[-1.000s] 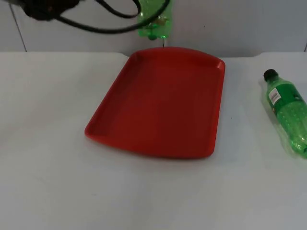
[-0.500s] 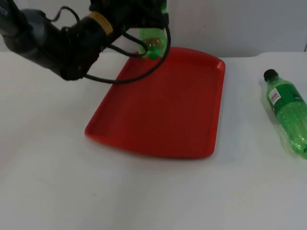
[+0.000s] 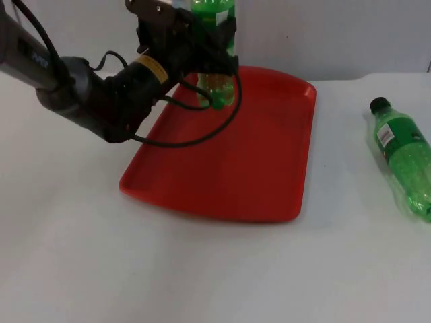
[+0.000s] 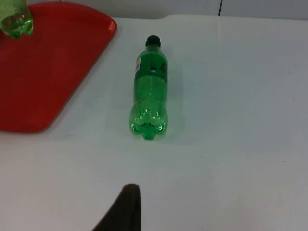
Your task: Place the bottle upright on the tray.
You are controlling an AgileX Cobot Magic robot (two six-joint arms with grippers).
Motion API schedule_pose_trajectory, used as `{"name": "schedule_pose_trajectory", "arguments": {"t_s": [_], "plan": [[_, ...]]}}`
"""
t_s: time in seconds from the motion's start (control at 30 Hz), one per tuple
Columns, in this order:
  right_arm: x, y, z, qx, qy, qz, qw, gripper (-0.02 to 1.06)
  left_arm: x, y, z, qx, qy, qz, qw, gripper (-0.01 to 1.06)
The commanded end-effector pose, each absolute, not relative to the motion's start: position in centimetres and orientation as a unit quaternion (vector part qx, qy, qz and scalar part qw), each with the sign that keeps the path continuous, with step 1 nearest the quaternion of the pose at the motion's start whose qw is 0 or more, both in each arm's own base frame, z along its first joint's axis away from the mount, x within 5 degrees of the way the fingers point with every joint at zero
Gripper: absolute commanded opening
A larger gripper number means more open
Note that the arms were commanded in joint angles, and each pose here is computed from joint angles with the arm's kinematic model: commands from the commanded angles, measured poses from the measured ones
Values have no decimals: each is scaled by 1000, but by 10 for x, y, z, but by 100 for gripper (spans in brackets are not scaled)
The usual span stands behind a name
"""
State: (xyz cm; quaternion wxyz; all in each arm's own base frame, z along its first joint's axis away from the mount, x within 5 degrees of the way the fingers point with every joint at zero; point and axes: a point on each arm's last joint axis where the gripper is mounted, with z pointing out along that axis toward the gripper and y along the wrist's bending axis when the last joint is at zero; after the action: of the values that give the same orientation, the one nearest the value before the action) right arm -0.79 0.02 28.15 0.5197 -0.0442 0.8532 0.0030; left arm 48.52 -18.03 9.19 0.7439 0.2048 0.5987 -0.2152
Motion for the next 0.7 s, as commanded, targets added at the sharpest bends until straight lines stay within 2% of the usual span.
{"name": "schedule_pose_trajectory", "arguments": {"t_s": [0.0, 0.3, 0.4, 0.67], "plan": [[-7, 0, 280, -45, 852, 2, 521, 105, 487, -177, 93, 195, 580, -204, 764, 0], [-7, 0, 280, -45, 852, 2, 521, 105, 485, -177, 78, 196, 588, -205, 758, 0], [-7, 0, 280, -45, 852, 2, 521, 105, 485, -178, 72, 204, 602, -202, 745, 0], [-7, 0, 280, -45, 852, 2, 521, 105, 485, -178, 72, 209, 602, -203, 743, 0]]}}
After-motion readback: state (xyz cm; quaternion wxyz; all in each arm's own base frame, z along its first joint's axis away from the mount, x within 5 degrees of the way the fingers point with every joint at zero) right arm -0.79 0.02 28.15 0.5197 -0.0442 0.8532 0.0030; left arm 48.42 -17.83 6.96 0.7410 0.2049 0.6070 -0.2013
